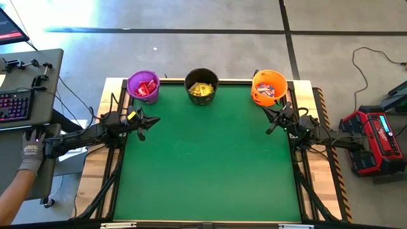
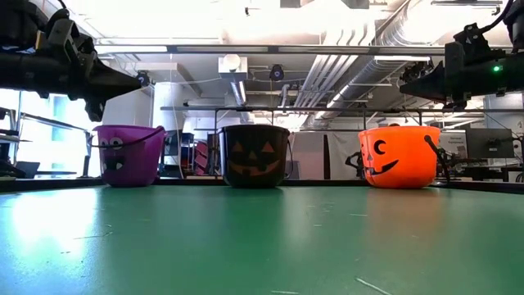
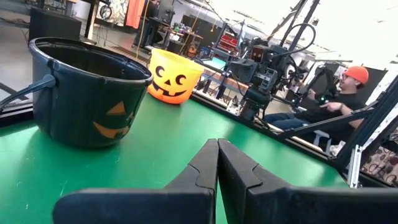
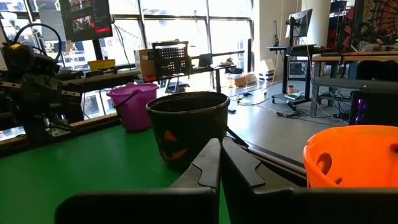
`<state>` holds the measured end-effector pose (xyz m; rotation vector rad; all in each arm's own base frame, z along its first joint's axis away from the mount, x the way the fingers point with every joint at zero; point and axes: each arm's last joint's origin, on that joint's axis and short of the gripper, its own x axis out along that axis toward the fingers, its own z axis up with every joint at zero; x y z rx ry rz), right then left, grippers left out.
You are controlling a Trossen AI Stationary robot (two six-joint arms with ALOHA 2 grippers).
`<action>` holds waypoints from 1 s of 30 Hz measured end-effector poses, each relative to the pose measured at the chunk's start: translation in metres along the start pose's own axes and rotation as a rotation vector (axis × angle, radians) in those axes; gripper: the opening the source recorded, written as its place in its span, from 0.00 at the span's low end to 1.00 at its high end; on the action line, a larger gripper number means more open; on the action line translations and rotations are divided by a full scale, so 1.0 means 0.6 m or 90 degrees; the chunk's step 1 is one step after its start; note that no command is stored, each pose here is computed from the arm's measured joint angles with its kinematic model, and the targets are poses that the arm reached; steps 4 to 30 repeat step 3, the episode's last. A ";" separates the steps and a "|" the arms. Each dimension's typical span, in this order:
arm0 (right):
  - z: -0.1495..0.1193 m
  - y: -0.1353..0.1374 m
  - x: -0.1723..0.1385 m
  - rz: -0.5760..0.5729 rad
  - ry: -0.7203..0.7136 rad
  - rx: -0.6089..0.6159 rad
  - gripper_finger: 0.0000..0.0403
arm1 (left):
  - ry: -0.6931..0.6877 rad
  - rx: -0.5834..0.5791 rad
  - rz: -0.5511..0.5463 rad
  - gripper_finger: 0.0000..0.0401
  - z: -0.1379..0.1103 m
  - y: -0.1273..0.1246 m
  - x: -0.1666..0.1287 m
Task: Sort candy by brand, put in halloween buckets
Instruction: Return to Home Position
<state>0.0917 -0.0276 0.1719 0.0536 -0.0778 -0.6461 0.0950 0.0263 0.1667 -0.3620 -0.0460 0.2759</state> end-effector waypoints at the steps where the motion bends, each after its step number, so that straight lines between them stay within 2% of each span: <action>1: 0.000 0.000 0.000 0.000 0.000 0.000 0.00 | 0.000 0.000 0.000 0.00 0.000 0.000 0.000; 30: 0.000 0.000 0.000 0.000 0.000 0.000 0.00 | 0.000 0.000 0.000 0.00 0.000 0.000 0.000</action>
